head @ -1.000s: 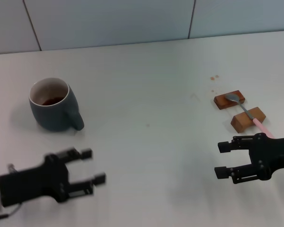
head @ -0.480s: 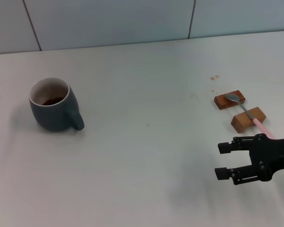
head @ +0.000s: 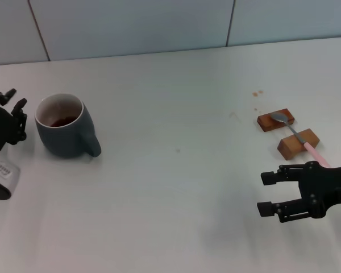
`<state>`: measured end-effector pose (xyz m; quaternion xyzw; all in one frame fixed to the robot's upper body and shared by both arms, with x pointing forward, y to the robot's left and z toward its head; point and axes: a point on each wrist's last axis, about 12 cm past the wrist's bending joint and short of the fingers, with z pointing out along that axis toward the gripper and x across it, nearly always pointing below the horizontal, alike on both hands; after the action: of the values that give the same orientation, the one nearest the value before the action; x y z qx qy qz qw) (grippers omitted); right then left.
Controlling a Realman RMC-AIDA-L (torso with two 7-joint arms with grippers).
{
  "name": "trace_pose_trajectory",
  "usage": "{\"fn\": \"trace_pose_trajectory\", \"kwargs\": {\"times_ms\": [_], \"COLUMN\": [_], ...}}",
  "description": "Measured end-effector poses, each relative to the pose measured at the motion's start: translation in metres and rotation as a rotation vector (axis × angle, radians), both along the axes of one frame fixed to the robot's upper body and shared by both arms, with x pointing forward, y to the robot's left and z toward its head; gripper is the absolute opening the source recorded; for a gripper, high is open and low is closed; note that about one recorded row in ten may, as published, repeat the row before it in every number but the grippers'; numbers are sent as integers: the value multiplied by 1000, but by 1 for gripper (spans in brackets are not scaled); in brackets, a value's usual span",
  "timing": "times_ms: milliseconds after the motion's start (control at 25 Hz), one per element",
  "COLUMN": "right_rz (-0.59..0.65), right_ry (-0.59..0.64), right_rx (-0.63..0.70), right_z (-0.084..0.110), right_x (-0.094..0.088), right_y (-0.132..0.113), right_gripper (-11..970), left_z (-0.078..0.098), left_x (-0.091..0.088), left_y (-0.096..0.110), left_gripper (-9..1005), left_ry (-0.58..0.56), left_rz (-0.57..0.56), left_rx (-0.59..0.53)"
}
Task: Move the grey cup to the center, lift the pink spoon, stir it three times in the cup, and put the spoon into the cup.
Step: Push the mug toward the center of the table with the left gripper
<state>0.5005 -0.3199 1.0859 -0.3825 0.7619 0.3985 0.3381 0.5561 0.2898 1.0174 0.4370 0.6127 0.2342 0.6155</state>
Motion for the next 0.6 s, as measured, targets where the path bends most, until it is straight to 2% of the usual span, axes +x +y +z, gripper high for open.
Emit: {"fn": "trace_pose_trajectory", "kwargs": {"times_ms": [280, 600], "right_rz": [-6, -9], "right_ry": [2, 4], "right_rx": [-2, -5], "right_z": [-1, -1], "right_x": [-1, -1], "right_y": [-1, -2], "right_gripper": [802, 797], "left_z": [-3, -8], "left_x": [-3, -8], "left_y": [-7, -18], "left_gripper": [63, 5], "left_ry": [15, 44], "left_rz": [-42, -118], "left_rx": [-6, 2]}}
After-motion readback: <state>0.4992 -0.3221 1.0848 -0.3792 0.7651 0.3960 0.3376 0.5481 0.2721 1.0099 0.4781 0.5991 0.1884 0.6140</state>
